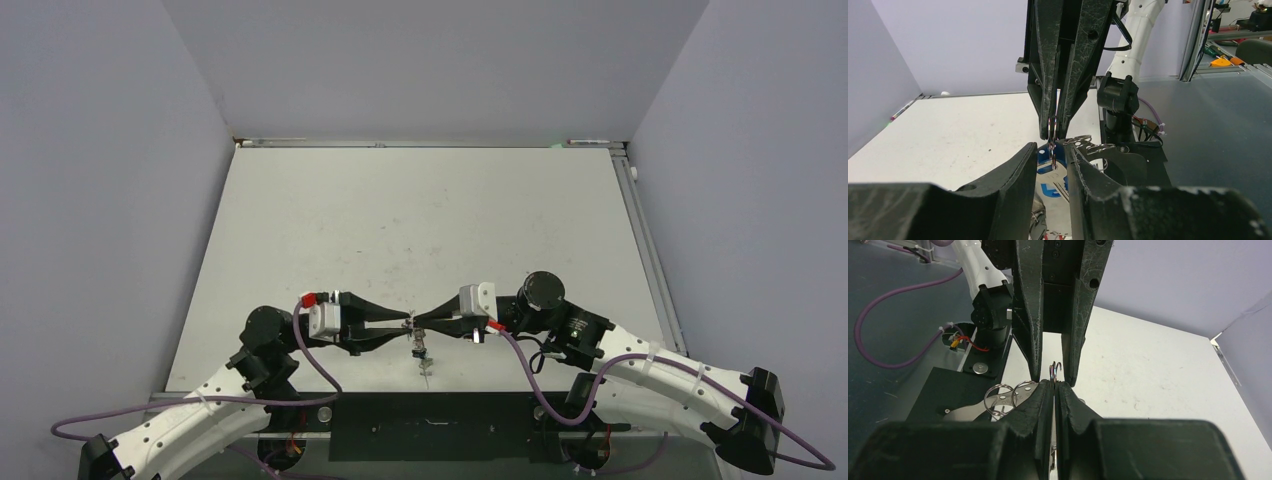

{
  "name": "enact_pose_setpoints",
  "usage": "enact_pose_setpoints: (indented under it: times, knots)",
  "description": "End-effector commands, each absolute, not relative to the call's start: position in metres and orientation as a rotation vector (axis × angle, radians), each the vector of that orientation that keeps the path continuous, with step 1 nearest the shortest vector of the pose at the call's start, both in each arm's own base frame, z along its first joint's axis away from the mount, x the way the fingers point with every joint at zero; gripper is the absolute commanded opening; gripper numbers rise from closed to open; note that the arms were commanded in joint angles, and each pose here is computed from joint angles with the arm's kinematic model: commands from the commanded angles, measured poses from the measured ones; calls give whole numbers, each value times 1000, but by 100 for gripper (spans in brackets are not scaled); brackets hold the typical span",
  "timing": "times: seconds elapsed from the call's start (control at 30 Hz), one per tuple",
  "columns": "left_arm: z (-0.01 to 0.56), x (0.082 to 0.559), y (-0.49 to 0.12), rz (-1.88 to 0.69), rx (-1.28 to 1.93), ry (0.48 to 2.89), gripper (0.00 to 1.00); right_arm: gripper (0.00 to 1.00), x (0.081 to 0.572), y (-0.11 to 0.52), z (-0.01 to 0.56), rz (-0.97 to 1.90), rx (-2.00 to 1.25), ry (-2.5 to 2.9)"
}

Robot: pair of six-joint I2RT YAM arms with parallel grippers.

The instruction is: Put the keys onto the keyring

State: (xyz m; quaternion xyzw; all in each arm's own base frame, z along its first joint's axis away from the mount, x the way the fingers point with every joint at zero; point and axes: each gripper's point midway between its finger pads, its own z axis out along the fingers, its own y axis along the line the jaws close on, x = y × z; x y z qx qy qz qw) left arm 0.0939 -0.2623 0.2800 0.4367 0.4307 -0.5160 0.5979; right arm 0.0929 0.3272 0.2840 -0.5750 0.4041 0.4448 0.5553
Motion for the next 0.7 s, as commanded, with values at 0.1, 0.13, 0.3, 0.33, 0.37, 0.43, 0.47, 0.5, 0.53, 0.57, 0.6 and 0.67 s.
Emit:
enact_pose_setpoints:
  times: [0.1,0.13,0.3,0.33,0.37,0.43,0.47,0.5,0.53,0.57,0.6,0.67]
  knots:
    - [299,88,-262,-1189,1032,903,19,5,88,330,330,1063,-1306,792]
    - [298,88,-262,-1185,1032,908,17,5,88,330,329,1065,-1307,794]
    - [299,90,-262,-1174,1031,916,4,5,88,331,328,1067,-1312,796]
    - [299,91,-262,-1170,1029,918,2,5,88,331,328,1068,-1312,797]
    - [299,91,-261,-1168,1027,919,2,5,87,331,328,1068,-1312,797]
    - [299,91,-261,-1168,1028,919,3,5,88,331,328,1069,-1313,796]
    - [299,91,-262,-1168,1028,919,6,5,87,331,327,1070,-1315,795]
    - [299,91,-262,-1168,1028,920,10,5,87,331,328,1071,-1315,794]
    - [299,92,-262,-1168,1029,925,15,5,87,331,327,1073,-1316,797]
    - [299,92,-262,-1169,1030,926,19,5,87,331,328,1073,-1316,795]
    - [298,92,-263,-1169,1031,930,21,5,86,331,328,1074,-1316,794]
    - [298,92,-263,-1169,1033,929,21,5,86,330,329,1072,-1317,791]
